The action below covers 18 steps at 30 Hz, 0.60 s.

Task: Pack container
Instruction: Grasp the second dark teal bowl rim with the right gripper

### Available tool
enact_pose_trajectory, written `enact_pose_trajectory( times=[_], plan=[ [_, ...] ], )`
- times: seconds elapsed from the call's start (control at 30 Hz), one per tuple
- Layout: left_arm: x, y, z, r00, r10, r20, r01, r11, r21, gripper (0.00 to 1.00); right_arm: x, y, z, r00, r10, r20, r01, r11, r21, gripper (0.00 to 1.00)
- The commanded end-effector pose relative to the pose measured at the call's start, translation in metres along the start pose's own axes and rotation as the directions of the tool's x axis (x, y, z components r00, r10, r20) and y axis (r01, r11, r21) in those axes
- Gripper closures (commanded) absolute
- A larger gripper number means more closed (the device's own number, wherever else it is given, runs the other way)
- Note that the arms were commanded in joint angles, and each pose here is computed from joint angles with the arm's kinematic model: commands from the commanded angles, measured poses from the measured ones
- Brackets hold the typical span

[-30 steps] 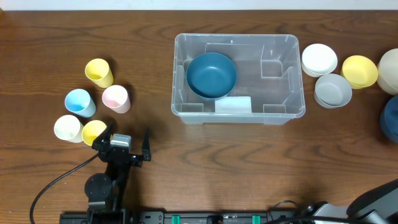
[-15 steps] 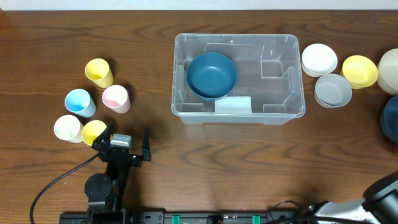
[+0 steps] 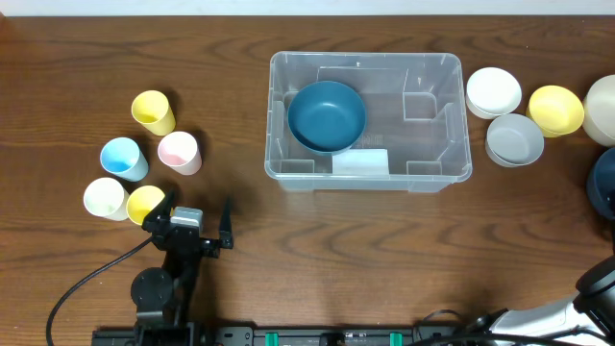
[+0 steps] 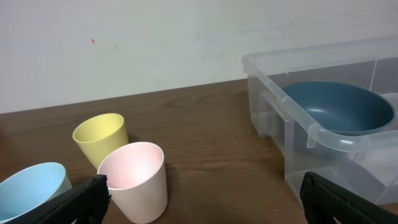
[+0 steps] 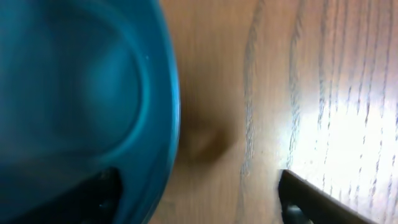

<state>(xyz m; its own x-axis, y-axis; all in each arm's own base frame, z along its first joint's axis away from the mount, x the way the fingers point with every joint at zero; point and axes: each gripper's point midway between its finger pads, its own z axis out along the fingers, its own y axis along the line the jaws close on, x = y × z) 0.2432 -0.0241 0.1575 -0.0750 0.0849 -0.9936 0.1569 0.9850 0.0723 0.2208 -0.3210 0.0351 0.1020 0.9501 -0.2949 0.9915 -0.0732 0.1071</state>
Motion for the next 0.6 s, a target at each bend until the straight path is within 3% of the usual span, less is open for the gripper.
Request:
enact_pose_trajectory(
  times=[0.0,0.17,0.37,0.57],
  plan=[
    [0.015,-0.003,0.001,0.999,-0.003,-0.043,0.004,1.000,0.013,0.02,-0.006,-0.013,0.003,1.000,0.026,0.003,-0.026,0.999,0.031,0.41],
    [0.015,-0.003,0.001,0.999,-0.003,-0.043,0.004,1.000,0.013,0.02,-0.010,-0.034,0.004,0.998,0.065,-0.012,-0.064,0.995,0.073,0.64],
    [0.015,-0.003,0.001,0.999,-0.003,-0.043,0.004,1.000,0.013,0.02,-0.008,-0.054,0.004,0.991,0.126,-0.042,-0.120,0.985,0.122,0.99],
    [0.015,-0.003,0.001,0.999,-0.003,-0.043,0.004,1.000,0.013,0.02,0.003,-0.051,-0.001,0.984,0.154,-0.095,-0.143,0.984,0.105,0.99]
  ],
)
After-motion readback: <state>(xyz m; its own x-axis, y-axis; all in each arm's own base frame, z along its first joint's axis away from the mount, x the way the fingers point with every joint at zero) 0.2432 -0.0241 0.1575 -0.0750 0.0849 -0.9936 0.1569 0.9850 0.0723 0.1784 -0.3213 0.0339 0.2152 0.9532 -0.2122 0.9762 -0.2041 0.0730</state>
